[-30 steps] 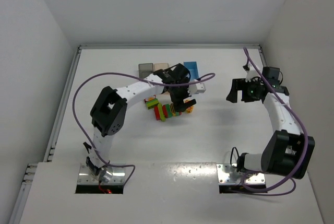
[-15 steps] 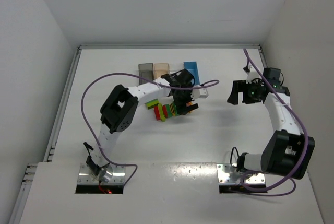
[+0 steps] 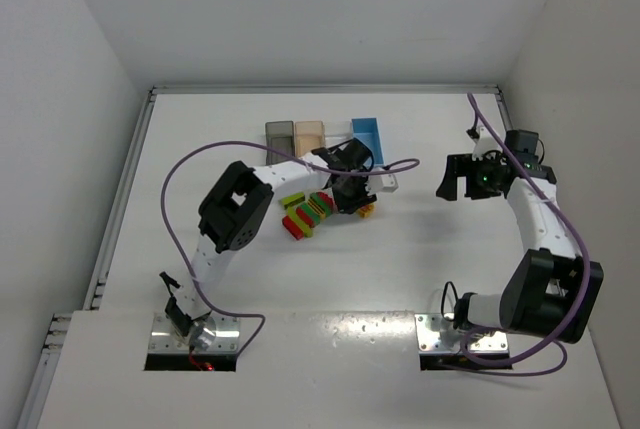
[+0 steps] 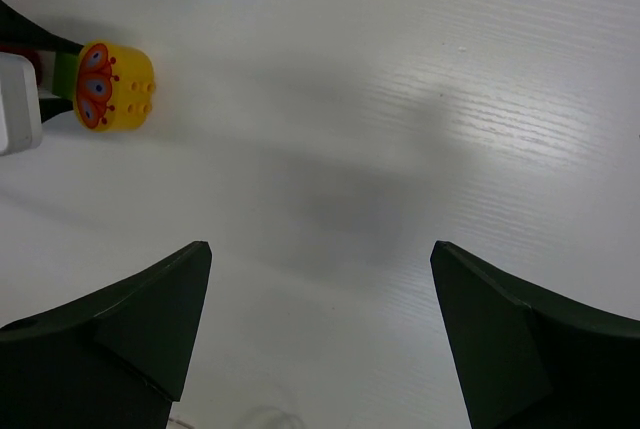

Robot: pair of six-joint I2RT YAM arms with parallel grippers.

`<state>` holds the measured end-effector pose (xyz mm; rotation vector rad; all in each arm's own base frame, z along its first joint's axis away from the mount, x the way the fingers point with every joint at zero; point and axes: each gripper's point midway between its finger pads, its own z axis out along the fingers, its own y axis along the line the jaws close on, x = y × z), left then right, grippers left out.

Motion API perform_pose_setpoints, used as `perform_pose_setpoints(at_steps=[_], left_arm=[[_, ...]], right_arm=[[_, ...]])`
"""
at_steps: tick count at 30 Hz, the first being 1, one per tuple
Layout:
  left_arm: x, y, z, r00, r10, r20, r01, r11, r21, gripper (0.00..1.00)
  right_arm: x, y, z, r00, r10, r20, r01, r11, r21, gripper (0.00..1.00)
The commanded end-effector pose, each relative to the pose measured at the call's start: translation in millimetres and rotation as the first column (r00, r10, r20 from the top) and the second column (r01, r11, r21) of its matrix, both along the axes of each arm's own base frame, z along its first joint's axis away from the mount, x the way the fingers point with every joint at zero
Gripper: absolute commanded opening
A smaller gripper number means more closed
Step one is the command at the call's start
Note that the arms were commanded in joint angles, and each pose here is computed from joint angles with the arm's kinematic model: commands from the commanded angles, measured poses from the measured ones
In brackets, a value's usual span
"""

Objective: Sort the legos into containers by color

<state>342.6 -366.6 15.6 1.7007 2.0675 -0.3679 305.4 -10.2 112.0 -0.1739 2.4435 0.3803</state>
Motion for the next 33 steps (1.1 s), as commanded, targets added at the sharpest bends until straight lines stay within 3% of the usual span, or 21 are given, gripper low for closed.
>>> perform_pose_setpoints(at_steps=[1, 8, 15, 24, 27, 33], left_arm=[[-10.7, 5.3, 11.2, 1.000, -0.007, -0.017, 0.007, 1.000, -0.024, 0.41], [-46.6, 0.2, 45.9, 0.991, 0.064, -0.116, -0.082, 0.983, -0.166, 0.29], [-67.1, -12.7, 84.5, 0.989, 0.085, -0.118, -0.115, 0.955, -0.272, 0.26], [-81.8, -28.8, 103.5, 0.995, 0.094, -0.038, -0.101, 0.949, -0.299, 0.26], [-86.3, -34.4, 108.2, 0.997, 0.081, -0.004, -0.079, 0.950, -0.302, 0.26], [-87.1, -35.0, 109.8, 0.997, 0.079, 0.022, -0.068, 0.951, -0.301, 0.25]], right_arm=[[2.1, 1.1, 3.5, 1.000, 0.015, 0.016, -0.015, 1.000, 0.010, 0.91], [-18.6, 38.9, -6.7, 0.998, 0.058, -0.040, -0.049, 0.979, 0.197, 0.89], [-32.4, 61.8, -13.3, 0.985, 0.119, -0.122, -0.073, 0.940, 0.333, 0.88], [-38.9, 119.8, 21.4, 0.910, 0.389, -0.144, -0.224, 0.753, 0.618, 0.88], [-39.4, 128.5, 23.5, 0.884, 0.443, -0.148, -0.254, 0.722, 0.644, 0.88], [-45.0, 138.3, 16.8, 0.861, 0.478, -0.172, -0.278, 0.727, 0.627, 0.85]])
